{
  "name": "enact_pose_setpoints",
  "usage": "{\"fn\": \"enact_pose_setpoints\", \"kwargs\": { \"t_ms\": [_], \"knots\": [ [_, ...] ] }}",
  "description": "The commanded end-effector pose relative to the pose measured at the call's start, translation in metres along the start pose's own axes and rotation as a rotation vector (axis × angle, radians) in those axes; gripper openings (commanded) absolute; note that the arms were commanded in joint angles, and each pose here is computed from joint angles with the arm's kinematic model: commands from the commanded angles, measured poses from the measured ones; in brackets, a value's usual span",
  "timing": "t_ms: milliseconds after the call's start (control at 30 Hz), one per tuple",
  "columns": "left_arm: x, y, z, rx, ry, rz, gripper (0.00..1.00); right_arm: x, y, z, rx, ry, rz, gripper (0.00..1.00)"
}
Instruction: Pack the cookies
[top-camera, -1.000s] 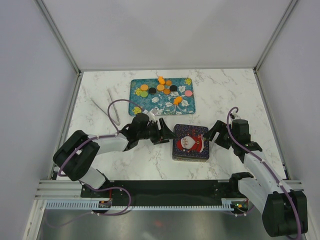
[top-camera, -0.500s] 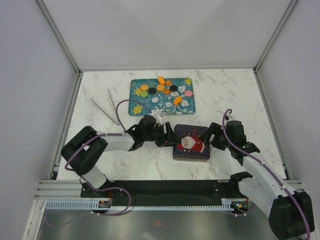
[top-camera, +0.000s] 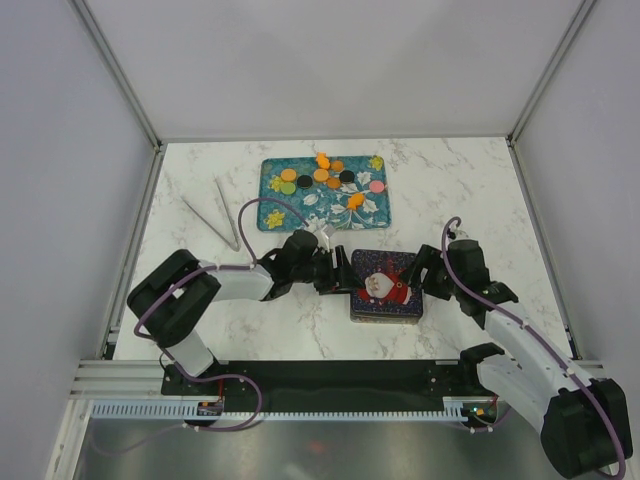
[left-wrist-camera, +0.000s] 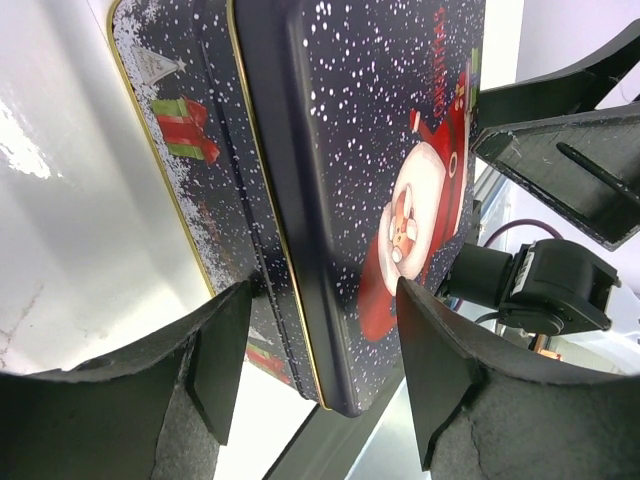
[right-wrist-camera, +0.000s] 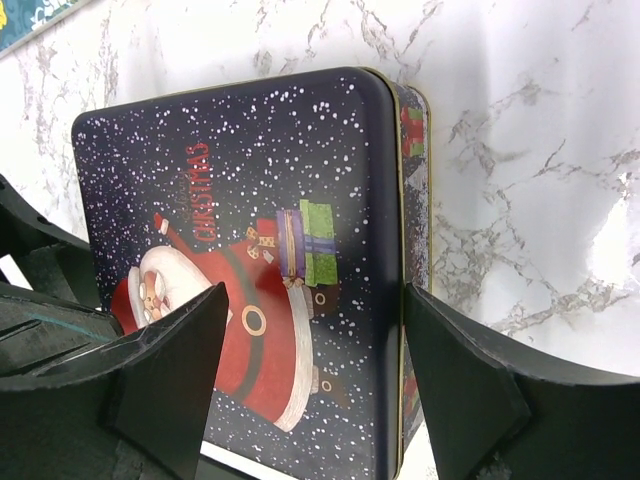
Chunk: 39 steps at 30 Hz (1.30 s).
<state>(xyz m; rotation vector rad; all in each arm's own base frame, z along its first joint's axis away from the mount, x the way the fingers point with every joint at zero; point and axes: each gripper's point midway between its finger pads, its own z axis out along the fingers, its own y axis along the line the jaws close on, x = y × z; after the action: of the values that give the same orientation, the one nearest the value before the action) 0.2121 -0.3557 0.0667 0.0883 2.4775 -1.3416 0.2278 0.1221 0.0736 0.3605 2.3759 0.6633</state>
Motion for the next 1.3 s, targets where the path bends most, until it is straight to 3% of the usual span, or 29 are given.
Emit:
{"fn": "enact_pose_setpoints", "kwargs": {
  "t_ms": [0,1267],
  "knots": [
    [-0.006,-0.013,0.005,0.031,-0.013,0.066,0.67,-0.019,0.014,-0.004,-0.015,-0.048,-0.015,0.79],
    [0.011,-0.002,0.018,0.005,0.018,0.005,0.54,-0.019,0.026,0.001,0.074,0.019,-0.155,0.83]
  ]
}}
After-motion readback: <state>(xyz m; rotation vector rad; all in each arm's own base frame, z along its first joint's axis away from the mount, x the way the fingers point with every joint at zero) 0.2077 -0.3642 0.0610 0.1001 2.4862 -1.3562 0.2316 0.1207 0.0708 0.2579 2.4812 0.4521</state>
